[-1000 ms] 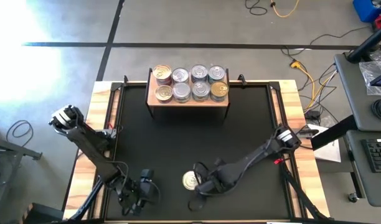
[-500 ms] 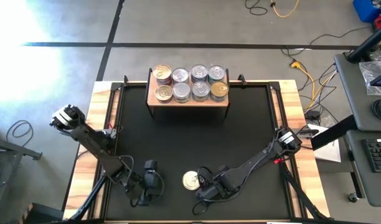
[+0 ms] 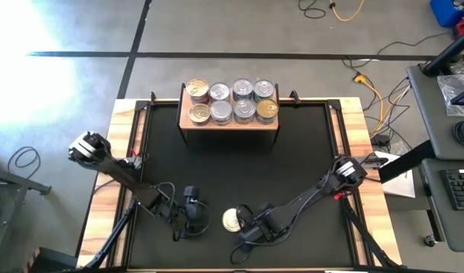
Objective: Stack canned seafood by type on shelf
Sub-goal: Stack the blue pink tuna can on the top of the bottom blue pink tuna can on the shelf
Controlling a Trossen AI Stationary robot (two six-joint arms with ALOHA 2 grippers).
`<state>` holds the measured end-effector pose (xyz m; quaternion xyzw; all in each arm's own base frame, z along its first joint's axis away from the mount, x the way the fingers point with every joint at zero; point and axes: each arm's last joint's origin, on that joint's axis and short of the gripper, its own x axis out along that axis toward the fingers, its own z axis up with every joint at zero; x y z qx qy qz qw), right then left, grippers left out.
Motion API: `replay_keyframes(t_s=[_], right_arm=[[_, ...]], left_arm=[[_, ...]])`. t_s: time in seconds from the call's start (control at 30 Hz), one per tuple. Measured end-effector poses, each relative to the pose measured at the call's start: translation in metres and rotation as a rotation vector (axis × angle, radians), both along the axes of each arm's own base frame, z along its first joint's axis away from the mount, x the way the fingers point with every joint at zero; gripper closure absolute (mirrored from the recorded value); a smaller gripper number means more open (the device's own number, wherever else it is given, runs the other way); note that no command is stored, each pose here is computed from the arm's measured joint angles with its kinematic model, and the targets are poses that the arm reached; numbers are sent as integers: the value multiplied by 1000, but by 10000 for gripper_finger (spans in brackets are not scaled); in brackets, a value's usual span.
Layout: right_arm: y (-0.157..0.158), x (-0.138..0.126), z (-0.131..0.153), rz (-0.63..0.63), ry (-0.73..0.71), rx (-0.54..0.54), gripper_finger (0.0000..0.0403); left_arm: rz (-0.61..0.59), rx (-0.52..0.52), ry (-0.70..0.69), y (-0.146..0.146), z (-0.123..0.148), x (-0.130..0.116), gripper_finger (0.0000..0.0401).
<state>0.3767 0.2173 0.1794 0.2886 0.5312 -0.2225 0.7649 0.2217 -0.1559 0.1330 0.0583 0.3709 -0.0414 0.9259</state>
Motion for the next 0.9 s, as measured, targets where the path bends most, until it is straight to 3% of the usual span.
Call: replay_keyframes(t_s=[0.27, 0.57, 0.9], right_arm=[[6, 10, -18, 6, -38, 22, 390], [-3, 14, -20, -15, -20, 12, 390], [-9, 11, -20, 8, 55, 20, 390]], left_arm=[[-28, -101, -178, -14, -27, 22, 13], [53, -123, -203, -14, -53, 50, 13], [-2, -43, -228, -12, -50, 56, 13]])
